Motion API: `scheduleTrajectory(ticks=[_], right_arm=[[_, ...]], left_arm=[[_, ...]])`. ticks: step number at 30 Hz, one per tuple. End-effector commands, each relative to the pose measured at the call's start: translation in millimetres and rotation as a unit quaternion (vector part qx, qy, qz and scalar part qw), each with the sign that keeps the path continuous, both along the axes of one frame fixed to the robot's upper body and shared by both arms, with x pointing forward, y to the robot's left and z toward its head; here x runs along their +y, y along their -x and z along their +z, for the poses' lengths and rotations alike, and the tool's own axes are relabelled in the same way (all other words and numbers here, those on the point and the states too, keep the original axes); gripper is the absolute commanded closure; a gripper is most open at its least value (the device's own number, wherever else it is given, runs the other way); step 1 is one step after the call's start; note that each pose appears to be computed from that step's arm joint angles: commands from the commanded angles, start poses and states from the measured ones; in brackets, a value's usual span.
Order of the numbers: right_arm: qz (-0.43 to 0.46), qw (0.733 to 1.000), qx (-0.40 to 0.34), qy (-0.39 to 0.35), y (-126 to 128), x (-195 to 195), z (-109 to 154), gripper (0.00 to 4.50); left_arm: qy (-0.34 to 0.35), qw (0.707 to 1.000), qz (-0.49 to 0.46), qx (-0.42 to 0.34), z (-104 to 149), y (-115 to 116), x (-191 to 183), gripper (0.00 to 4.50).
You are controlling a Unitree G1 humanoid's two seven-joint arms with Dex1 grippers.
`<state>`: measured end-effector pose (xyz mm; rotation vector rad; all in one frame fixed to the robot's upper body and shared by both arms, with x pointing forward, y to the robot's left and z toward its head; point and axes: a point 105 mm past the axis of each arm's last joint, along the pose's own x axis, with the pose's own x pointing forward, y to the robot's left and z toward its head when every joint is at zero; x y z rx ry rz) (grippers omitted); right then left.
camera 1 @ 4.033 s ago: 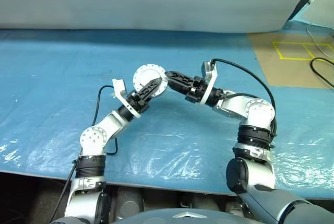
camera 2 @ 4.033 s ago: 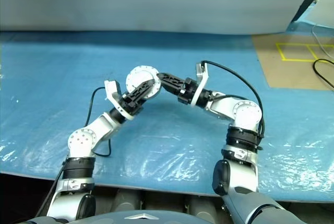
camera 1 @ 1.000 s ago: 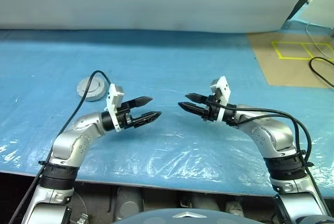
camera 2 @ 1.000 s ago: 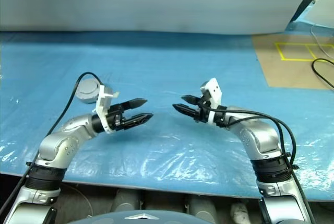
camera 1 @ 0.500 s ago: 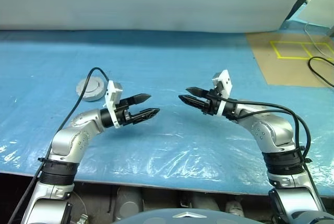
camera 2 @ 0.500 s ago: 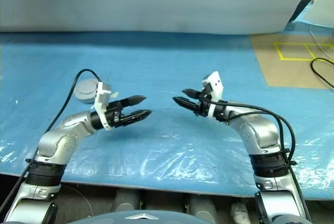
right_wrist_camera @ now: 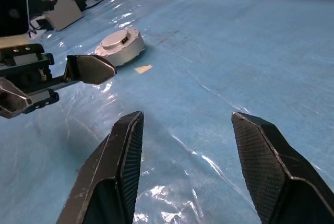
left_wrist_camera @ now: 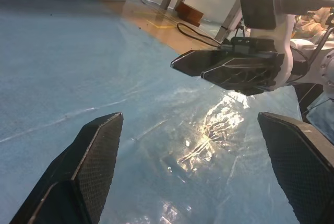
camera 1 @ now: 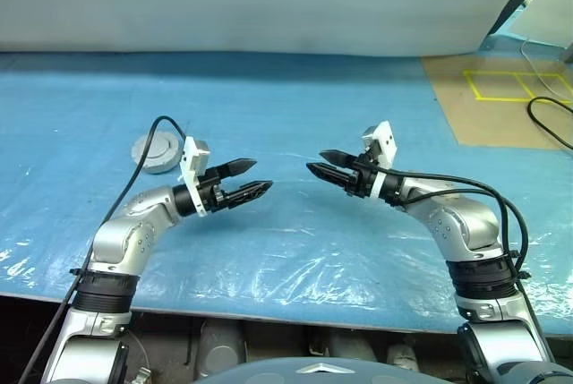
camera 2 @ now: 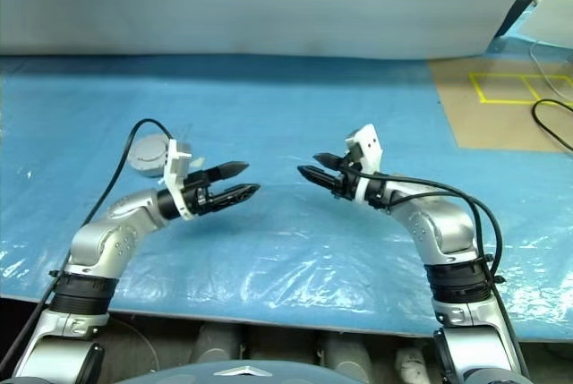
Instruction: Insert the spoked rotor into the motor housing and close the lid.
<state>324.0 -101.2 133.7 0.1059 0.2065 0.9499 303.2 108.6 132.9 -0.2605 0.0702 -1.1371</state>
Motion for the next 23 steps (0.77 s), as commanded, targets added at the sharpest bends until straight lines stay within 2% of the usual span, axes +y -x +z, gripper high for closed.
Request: scheduleTrajectory(ticks=[1, 23], right_arm=[[0.003, 1.0, -0.029, -0.008, -0.1, 1.2, 14.4, 1.69], [-0.003, 1.0, -0.031, 0.001, 1.1, -3.5, 10.2, 1.69]], left_arm=[[0.005, 1.0, -0.01, -0.019, 11.0, 0.2, 0.6, 0.09], [-0.003, 1.0, -0.009, -0.028, 10.8, -4.8, 0.4, 0.09]])
